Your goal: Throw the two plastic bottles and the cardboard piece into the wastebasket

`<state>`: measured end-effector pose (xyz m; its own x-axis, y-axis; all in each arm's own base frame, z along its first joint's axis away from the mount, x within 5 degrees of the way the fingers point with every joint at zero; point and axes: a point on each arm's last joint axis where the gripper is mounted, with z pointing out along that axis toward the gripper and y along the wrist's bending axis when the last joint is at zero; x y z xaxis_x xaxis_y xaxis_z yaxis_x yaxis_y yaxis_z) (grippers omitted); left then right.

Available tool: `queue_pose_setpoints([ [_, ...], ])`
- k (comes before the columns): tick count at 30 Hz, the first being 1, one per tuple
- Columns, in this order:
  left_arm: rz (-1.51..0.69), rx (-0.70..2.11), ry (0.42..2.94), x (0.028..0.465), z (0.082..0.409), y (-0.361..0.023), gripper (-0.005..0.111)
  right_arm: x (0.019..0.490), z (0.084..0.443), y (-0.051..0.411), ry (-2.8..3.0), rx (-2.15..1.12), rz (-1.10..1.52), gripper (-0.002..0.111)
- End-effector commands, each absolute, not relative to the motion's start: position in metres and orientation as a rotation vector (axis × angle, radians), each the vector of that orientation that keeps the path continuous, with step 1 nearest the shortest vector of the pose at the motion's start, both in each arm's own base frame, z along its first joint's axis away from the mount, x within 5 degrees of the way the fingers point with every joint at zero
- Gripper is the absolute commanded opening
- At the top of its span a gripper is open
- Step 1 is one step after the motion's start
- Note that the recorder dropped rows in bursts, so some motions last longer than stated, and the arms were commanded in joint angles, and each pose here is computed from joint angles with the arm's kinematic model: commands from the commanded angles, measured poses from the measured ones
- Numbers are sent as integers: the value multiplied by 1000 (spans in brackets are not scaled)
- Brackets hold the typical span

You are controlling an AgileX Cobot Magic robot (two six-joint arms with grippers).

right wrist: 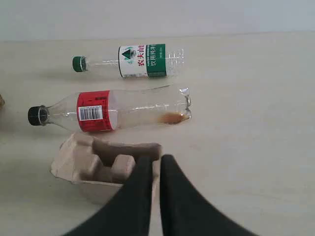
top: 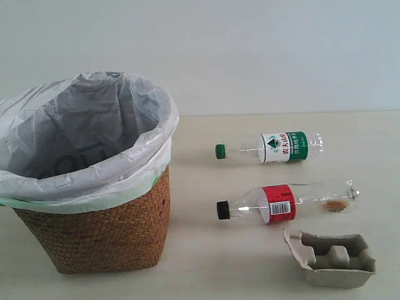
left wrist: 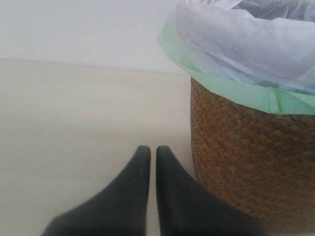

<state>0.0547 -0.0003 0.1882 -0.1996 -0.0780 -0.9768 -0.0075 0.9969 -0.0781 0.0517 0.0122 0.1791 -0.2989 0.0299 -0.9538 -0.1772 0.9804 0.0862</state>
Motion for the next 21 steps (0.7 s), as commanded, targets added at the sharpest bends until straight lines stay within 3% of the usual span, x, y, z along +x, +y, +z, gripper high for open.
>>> queue_pose_setpoints([
  [1, -62, -67, 1766, 55, 188, 0, 4, 52, 180, 12, 1855, -108, 194, 2],
  [18, -62, -67, 1766, 55, 188, 0, 4, 52, 180, 12, 1856, -97, 205, 2],
  [21, -62, -67, 1766, 55, 188, 0, 4, 51, 181, 17, 1861, 186, 503, 2],
])
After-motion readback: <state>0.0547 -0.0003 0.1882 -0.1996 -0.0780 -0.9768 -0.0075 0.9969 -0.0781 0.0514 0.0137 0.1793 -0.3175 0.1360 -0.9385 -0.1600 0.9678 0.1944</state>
